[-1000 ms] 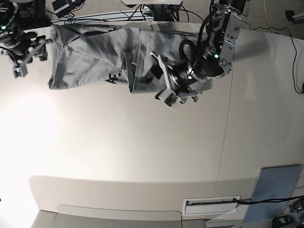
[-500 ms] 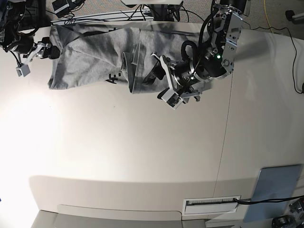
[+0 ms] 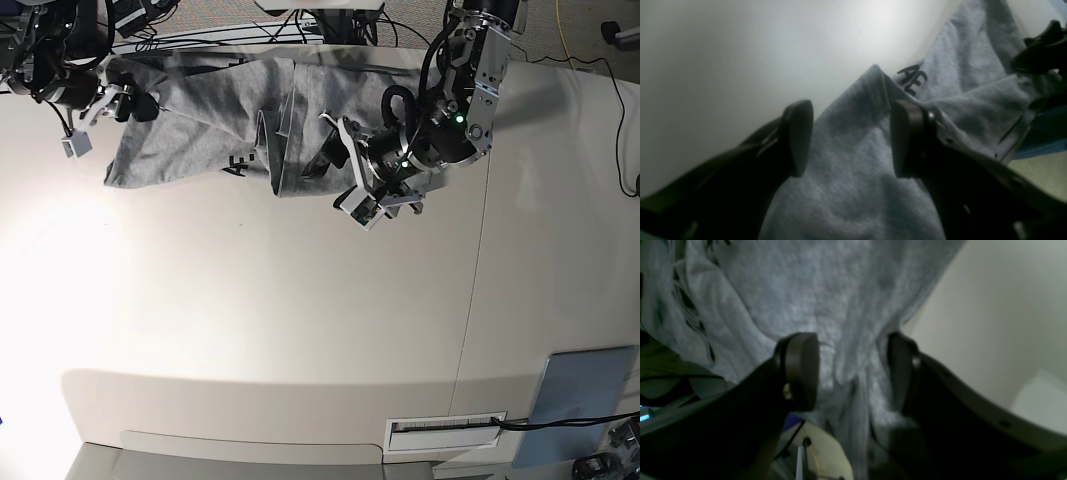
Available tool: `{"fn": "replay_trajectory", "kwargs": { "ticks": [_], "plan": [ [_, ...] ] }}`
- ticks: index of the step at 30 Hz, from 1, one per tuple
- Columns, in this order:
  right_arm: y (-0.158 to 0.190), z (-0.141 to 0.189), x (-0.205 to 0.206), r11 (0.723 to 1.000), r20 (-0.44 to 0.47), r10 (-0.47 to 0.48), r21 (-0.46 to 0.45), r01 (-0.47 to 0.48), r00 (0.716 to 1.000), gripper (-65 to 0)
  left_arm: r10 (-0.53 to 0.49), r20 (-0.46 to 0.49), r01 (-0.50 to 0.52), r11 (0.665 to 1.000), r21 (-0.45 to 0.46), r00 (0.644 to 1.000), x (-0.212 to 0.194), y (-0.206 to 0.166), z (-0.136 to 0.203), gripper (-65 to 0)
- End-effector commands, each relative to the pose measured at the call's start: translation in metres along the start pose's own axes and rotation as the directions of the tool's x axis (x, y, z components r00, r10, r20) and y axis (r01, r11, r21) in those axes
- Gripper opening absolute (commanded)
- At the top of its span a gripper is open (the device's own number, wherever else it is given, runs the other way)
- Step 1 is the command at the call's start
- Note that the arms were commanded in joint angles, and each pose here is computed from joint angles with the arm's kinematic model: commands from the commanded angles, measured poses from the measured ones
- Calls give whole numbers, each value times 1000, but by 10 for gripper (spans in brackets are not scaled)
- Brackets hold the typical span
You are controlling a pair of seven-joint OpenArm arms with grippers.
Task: Fold the T-shirt properly
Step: 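Press and tuck the folded end with the left gripper, then fold the end near the right gripper toward the left gripper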
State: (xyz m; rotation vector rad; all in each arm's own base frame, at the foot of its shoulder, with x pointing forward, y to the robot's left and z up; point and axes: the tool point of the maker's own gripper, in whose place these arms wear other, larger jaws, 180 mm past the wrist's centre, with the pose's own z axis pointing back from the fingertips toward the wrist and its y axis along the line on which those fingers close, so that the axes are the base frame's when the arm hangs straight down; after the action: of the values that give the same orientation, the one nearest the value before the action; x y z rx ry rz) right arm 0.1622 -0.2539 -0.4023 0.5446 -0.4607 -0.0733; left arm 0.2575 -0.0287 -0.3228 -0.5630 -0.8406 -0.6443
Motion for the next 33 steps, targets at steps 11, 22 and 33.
{"fn": "replay_trajectory", "kwargs": {
  "ticks": [11, 22, 33],
  "plan": [
    [-3, -8, 8, 996, 9, 68, -50, -68, 998, -481, -8, 41, 8, 1000, -6, 999, 11, -2, 2, -277],
    [-51, 38, 65, 957, 128, 144, -272, -105, 981, -650, -10, -46, 12, 999, 34, 999, -22, -3, 4, -277],
    [3, 86, 107, 948, 234, 266, -242, -209, 935, -650, 14, -75, -9, 998, 69, 997, -36, 0, 4, -277]
  ]
}}
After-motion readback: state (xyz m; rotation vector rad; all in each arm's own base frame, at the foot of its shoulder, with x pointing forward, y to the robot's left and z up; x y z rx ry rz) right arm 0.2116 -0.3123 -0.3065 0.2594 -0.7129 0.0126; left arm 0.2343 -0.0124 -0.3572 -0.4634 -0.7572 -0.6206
